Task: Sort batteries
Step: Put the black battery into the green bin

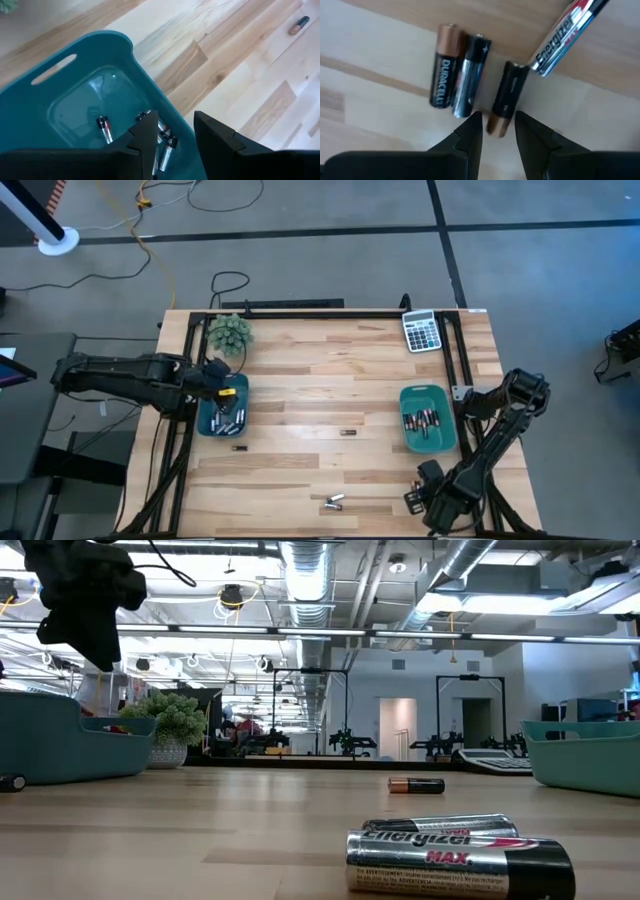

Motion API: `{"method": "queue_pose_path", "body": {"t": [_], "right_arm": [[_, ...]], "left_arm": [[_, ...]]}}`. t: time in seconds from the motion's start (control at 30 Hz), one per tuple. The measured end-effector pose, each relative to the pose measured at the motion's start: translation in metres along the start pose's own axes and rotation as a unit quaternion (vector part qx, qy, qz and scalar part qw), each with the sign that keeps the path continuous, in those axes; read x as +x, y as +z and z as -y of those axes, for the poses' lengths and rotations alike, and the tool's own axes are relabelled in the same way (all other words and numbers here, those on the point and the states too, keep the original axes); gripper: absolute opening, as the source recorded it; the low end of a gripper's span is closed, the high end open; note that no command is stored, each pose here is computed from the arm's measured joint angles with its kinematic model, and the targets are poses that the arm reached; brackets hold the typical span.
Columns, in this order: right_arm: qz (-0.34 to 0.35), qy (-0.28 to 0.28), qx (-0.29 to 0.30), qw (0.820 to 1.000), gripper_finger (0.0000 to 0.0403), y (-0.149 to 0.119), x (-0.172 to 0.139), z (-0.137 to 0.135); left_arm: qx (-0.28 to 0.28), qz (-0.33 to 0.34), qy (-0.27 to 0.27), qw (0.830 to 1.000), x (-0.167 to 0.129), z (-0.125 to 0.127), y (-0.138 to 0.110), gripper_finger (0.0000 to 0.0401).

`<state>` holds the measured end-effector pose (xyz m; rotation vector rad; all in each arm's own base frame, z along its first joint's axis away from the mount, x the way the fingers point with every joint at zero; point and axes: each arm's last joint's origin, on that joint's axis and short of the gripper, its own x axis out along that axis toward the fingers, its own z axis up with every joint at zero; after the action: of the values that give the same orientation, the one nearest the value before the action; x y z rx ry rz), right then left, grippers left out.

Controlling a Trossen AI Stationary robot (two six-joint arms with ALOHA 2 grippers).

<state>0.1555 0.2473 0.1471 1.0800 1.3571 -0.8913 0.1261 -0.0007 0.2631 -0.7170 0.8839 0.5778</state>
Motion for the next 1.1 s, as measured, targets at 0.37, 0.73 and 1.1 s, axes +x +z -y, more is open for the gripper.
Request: {"method": "queue_pose_path", "body": {"t": [0.37, 0.73, 1.1], "right_arm": [[0.008, -0.009, -0.005, 1.000, 0.0052, 0.008, 0.007, 0.005], [-0.010, 0.018, -0.018, 1.000, 0.0015, -0.003, -0.042, -0.001], [0.068, -0.054, -0.004, 0.996, 0.0015, 0.020, -0.175, 0.017]], "left_arm": [[-0.013, 0.013, -0.020, 1.000, 0.000, 0.004, 0.003, 0.0123], [0.017, 0.016, -0.018, 1.000, 0.000, 0.004, 0.003, 0.0123], [0.045, 0.015, -0.013, 0.999, 0.000, 0.003, 0.002, 0.0123]]}}
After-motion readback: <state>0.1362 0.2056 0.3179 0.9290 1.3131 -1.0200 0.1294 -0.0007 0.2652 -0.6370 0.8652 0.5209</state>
